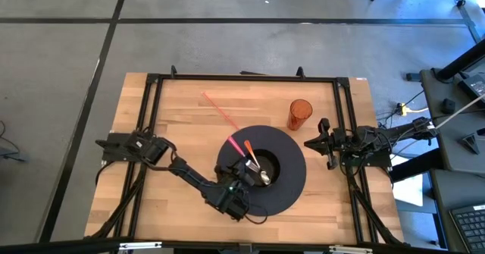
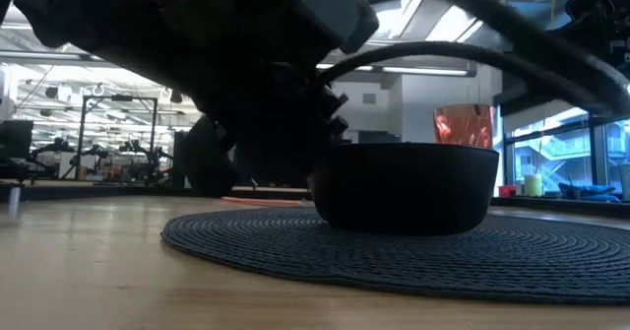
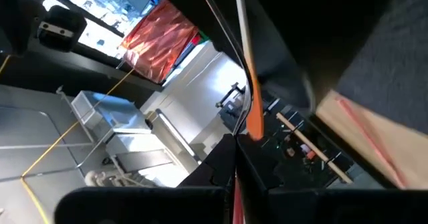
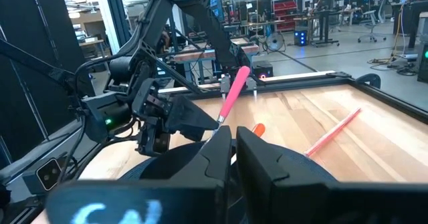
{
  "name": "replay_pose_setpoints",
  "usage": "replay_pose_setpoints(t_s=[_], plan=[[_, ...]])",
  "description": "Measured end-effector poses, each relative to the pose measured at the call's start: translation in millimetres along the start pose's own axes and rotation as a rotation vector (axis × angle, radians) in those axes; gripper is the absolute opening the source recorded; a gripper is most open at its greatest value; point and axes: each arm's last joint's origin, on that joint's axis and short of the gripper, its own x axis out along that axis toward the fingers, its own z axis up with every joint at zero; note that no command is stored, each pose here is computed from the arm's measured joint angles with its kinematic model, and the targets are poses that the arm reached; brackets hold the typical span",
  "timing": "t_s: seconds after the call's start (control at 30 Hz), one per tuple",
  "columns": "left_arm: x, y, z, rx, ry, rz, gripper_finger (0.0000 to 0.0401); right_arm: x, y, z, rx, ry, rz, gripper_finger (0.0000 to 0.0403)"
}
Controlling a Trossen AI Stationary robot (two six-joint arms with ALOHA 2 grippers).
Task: Pick & Place Utensil
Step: Put the pink fork into the black bowl on the black mat
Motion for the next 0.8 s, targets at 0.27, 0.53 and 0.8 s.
replay_pose_setpoints(t_s=[0.27,0.53,0.8], plan=[[2.7,-2.7,5.6,-0.002,-0.031,-0.03,0.0002,0.0,0.0,0.0,0.0,0.0,0.0,0.0026],[2.6,-2.8,5.9,0.047,-0.05,-0.044,0.0002,0.0,0.0,0.0,-0.001,0.0,0.0,0.0026],[2.5,-1.7,6.3,0.017,-0.039,-0.033,0.0002,0.0,0.0,0.0,-0.001,0.0,0.0,0.0026]])
